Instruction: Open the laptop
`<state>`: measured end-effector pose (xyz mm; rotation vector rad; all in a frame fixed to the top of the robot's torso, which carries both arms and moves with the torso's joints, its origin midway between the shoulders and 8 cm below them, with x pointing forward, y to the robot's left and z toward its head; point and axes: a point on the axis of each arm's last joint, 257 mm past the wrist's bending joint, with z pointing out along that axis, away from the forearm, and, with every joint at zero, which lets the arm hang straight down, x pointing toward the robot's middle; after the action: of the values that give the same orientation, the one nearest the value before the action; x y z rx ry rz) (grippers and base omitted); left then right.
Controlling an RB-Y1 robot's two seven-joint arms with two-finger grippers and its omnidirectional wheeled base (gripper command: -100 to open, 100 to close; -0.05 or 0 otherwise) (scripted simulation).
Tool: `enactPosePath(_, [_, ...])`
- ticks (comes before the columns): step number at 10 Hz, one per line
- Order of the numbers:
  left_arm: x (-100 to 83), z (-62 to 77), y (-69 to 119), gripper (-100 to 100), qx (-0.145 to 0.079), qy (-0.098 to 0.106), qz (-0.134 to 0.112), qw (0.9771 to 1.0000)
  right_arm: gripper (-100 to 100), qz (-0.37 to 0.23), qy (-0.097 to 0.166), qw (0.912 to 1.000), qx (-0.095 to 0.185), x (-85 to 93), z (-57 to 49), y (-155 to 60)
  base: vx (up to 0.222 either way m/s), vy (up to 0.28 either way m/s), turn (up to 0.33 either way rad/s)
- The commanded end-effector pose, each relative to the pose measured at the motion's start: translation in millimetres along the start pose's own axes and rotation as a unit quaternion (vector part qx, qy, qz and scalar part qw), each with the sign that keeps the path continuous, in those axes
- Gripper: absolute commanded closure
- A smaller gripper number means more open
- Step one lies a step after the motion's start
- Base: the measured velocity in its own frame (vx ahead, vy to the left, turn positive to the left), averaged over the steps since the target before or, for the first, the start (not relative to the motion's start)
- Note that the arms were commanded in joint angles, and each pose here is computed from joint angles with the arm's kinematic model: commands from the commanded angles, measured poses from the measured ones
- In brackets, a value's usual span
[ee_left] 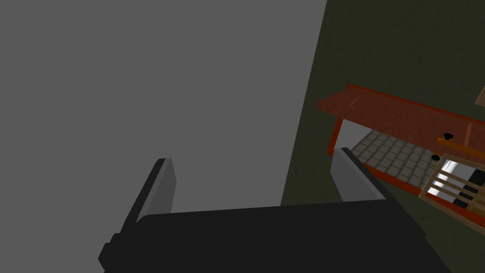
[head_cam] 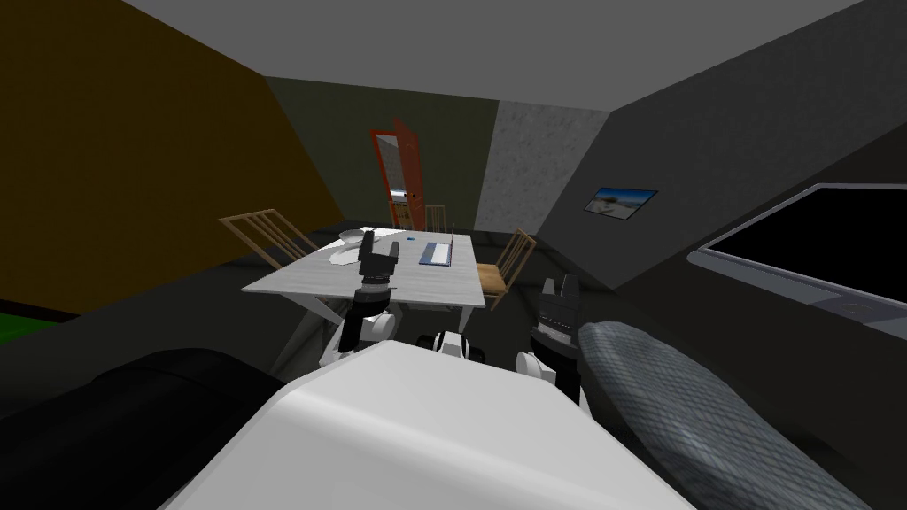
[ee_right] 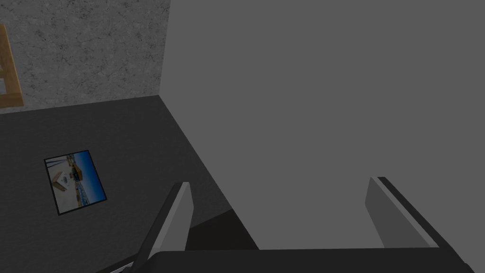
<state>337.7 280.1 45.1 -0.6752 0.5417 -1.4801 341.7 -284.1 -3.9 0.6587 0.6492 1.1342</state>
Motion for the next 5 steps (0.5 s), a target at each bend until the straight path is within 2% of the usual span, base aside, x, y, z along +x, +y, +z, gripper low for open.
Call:
enactPosePath(1, [1.4,4.0,13.7,-100,-0.015,0.020,0.008,0.9997,0,0.000,0.000,1.0000,0.000,0.0,0.0,0,0.010,-0.030,0.004])
enactPosePath(2, [0.5,5.8,20.4,-100,-0.022,0.024,0.010,0.9994,0,0.000,0.000,1.0000,0.000,0.0,0.0,0,0.009,-0.039,0.004])
enactPosePath(3, [-3.5,10.3,35.4,-100,-0.036,0.028,0.013,0.9989,0,0.000,0.000,1.0000,0.000,0.0,0.0,0,0.011,-0.054,0.010])
enactPosePath(5, [-9.7,15.6,52.1,-100,-0.052,0.027,0.015,0.9982,0,0.000,0.000,1.0000,0.000,0.0,0.0,0,0.014,-0.064,0.007])
